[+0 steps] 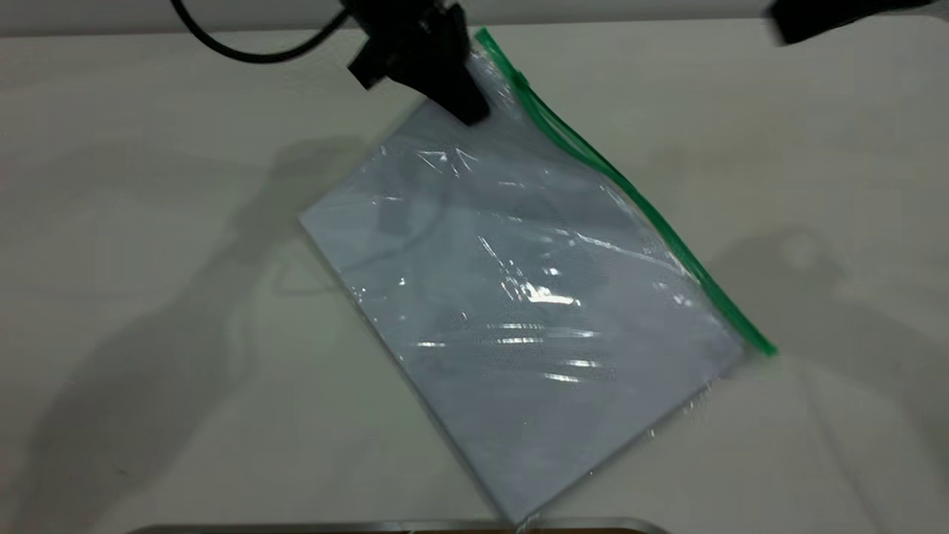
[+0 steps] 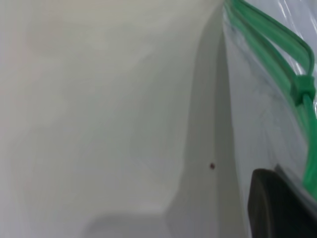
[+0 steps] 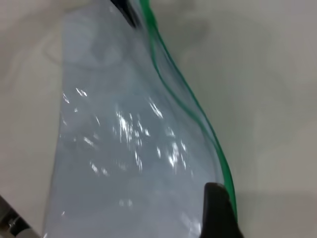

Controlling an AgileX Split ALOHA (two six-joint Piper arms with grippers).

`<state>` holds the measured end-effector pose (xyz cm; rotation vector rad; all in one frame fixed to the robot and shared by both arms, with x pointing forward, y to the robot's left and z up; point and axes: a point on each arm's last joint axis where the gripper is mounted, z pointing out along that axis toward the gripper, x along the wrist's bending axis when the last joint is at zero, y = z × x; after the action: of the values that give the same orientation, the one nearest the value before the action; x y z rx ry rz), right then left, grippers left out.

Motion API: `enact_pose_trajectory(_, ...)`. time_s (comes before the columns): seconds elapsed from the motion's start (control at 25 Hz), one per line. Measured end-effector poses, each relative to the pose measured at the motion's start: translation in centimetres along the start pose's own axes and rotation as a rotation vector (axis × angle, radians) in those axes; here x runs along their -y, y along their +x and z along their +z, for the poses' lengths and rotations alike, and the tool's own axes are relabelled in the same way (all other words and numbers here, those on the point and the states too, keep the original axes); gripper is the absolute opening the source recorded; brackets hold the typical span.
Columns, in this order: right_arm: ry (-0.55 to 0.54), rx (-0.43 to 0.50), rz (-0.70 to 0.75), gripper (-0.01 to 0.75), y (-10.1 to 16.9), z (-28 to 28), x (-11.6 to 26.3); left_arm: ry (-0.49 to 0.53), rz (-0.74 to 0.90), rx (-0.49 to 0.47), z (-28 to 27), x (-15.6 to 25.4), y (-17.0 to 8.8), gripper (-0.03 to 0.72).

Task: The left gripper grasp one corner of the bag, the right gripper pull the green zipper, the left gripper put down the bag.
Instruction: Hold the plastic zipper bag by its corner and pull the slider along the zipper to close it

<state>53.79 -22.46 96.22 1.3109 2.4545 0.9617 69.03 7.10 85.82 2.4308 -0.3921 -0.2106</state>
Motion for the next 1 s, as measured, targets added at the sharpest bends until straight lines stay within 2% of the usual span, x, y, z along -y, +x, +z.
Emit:
enact_pose_trajectory(0.2,0.032,-0.047,-0.032,0.522,0.1,4.8,-0.5,0.019,0.070,0.034,1.5,-1.7,-0.4,0.053)
enact_pose_trajectory(0.52,0.022,-0.136,-0.075,0.522,1.4,10.3,-0.6,0.026,0.104,0.060,2.8,-3.1,-0.8,0.053)
enact_pose_trajectory(0.88,-0.043,-0.204,-0.037,0.522,1.7,11.2,-1.0,0.030,0.106,0.045,2.8,-3.1,-0.7,0.053)
enact_pose_trajectory(1.0,-0.049,-0.211,-0.027,0.522,1.8,11.2,-1.1,-0.001,0.095,0.028,2.8,-3.4,-0.5,0.053)
